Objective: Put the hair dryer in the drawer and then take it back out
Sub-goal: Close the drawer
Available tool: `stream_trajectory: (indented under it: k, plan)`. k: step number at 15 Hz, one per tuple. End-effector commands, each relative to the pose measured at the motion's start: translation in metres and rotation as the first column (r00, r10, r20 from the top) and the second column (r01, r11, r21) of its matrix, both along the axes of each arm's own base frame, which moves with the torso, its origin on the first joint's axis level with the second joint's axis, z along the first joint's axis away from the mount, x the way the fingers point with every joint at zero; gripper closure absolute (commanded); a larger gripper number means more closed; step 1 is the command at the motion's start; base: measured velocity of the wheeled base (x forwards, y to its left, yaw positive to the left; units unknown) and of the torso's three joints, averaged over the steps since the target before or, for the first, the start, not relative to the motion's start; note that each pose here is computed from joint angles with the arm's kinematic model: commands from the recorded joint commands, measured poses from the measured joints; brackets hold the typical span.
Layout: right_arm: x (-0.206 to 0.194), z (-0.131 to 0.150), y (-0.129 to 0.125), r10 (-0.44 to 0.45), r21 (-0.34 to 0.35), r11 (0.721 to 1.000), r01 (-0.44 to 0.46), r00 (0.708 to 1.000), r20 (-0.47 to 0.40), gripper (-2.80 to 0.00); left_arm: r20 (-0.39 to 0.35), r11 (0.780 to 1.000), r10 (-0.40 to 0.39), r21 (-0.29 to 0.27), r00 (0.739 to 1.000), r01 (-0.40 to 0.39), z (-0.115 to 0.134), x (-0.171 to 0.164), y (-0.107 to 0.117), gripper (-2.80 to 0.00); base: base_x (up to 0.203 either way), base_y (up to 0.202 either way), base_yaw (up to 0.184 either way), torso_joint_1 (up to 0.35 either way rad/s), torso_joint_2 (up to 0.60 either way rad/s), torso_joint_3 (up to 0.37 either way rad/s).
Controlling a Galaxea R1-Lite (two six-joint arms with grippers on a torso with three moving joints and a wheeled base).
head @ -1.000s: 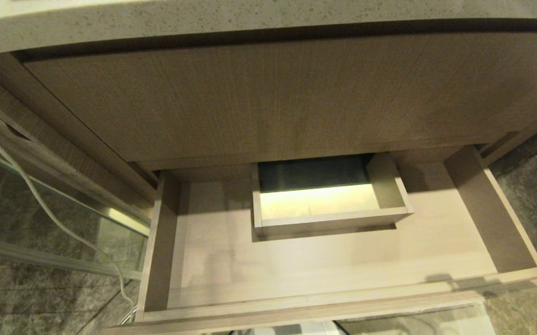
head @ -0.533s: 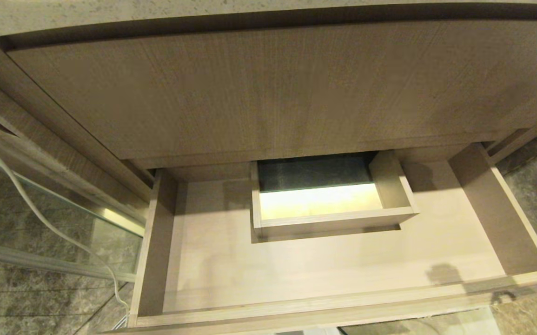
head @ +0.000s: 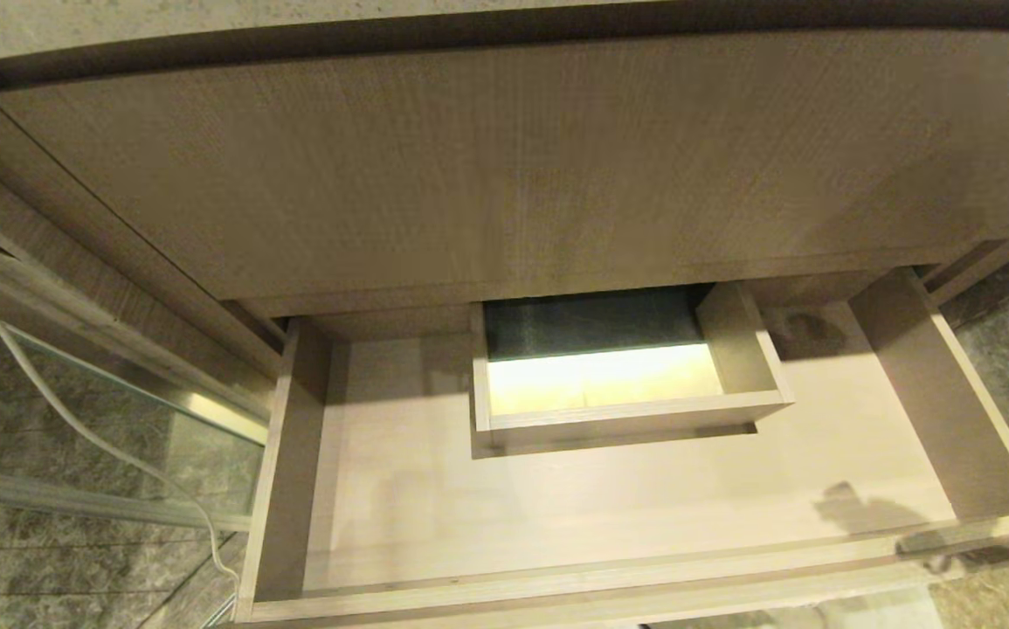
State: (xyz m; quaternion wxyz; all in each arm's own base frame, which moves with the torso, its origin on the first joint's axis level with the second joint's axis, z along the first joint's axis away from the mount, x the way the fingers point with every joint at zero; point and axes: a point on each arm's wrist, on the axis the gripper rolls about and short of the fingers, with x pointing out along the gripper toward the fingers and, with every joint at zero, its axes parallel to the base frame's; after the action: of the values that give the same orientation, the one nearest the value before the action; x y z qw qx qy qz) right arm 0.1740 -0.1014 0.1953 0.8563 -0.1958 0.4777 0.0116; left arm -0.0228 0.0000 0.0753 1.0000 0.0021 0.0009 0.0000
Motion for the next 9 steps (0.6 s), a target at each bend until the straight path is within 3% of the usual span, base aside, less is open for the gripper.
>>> stream_trajectory:
  k: [1, 5, 9]
  plan:
    - [0.007, -0.028, -0.022, 0.052, 0.019, 0.999, -0.049, 0.967, -0.248, 0.00, 0.000, 1.000, 0.000, 0.000, 1.000, 0.000, 0.000, 0.000, 0.000, 0.00, 0.000, 0.000, 0.000, 0.012, 0.01, 0.035]
    - [0.014, -0.054, -0.035, 0.105, 0.014, 0.994, -0.110, 0.893, -0.438, 0.00, 0.000, 1.000, 0.000, 0.000, 1.000, 0.000, 0.000, 0.000, 0.000, 0.00, 0.000, 0.000, 0.000, 0.001, 0.00, 0.008]
    - [0.022, -0.075, -0.037, 0.145, 0.081, 0.989, -0.120, 0.844, -0.517, 0.00, 0.001, 1.000, 0.000, 0.000, 1.000, 0.000, 0.000, 0.000, 0.000, 0.00, 0.000, 0.000, 0.000, 0.000, 0.00, 0.000]
